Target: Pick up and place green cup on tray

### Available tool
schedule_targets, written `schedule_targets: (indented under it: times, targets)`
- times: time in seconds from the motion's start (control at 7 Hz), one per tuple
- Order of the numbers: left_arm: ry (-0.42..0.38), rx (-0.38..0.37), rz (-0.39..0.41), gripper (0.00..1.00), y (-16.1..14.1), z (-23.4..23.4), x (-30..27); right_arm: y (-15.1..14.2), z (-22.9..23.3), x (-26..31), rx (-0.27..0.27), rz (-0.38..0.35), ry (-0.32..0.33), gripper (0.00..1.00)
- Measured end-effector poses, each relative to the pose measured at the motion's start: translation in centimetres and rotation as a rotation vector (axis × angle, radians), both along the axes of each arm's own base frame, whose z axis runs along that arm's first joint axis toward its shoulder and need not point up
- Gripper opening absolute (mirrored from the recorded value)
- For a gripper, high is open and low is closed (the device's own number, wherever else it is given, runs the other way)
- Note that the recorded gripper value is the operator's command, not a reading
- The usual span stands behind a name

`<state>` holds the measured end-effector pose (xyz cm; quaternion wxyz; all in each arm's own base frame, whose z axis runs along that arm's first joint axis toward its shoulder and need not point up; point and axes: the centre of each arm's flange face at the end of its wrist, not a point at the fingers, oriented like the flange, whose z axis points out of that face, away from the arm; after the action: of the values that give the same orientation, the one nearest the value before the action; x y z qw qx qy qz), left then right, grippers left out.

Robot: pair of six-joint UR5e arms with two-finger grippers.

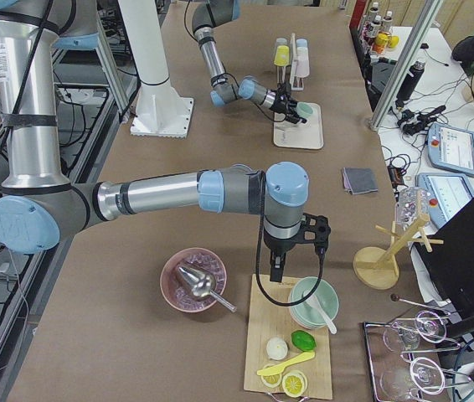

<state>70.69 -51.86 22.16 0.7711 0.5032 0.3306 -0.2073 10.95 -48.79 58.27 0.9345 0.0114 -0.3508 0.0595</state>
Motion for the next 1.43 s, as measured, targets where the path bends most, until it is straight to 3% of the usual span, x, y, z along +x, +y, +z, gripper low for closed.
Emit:
schedule_targets:
  times: [0.29,0.43,0.57,1.43]
  targets:
    - [0.02,-0.007,-0.025,0.16,0.7,0.6,0.6,0.0,-0.2,0.0,0.005,0.001,-0.001,1.0]
    - [0.021,-0.006,-0.031,0.65,0.9,0.7,0.8,0.0,-0.3,0.0,0.008,0.001,-0.001,1.0]
    - [0.022,-0.005,-0.034,0.97,1.2,0.6,0.9,0.0,-0.4,0.0,0.01,0.001,-0.001,1.0]
    - [0.059,0.032,-0.039,0.98,3.8,-1.0,1.2,0.0,-0.6,0.1,0.015,0.001,-0.001,1.0]
